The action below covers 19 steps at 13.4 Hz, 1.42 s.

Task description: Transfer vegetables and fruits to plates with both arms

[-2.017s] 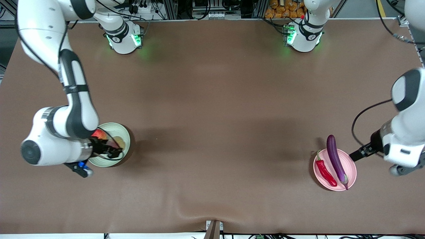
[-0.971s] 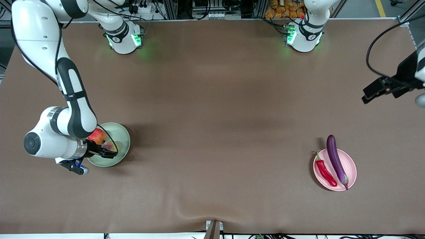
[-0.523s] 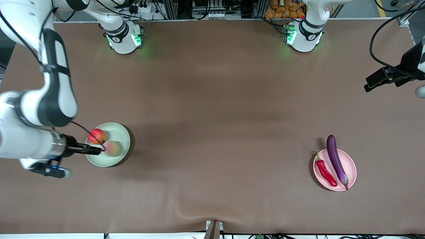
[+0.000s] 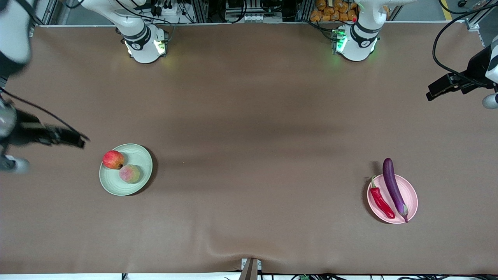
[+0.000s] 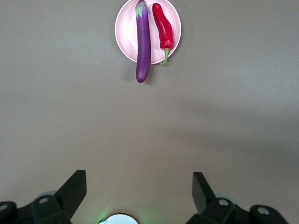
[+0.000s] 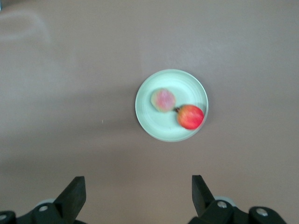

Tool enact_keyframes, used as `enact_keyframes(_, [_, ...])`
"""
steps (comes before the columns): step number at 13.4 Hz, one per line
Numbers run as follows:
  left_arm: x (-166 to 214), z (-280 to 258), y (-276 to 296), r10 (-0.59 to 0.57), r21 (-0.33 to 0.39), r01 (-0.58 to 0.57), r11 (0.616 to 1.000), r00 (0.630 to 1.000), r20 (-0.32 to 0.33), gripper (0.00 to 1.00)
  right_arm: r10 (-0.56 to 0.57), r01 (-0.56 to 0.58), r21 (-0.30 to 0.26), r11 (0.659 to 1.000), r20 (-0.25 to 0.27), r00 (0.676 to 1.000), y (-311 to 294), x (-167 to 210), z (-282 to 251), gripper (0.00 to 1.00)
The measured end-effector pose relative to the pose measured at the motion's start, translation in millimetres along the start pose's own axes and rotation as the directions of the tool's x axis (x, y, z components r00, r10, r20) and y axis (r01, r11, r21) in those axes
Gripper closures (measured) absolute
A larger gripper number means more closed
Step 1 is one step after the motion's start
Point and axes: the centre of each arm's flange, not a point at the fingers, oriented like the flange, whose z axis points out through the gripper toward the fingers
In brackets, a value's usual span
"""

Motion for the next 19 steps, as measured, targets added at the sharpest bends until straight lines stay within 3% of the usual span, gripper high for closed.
enact_keyframes(6, [-5,-4,17,0.033,-0.003,-0.033,0.999,0.999,-0.022,0.00,-0.018,0.018,0.019,1.000,0.001,1.000,33,-67,-54,0.00])
enact_keyframes(10, [-10,-8,18,0.036,-0.002,-0.036,0.999,0.999,-0.022,0.00,-0.036,0.037,0.019,0.999,-0.059,0.998,27,-92,-15,0.00])
enact_keyframes(13, [-13,-9,19,0.040,0.000,-0.040,0.999,0.999,-0.018,0.00,-0.064,0.063,-0.030,0.998,-0.042,0.997,16,-108,11,0.00])
enact_keyframes(19, [-15,-12,20,0.043,0.001,-0.043,0.999,0.999,-0.021,0.00,-0.163,0.160,-0.050,0.986,-0.082,0.983,26,-111,-3,0.00])
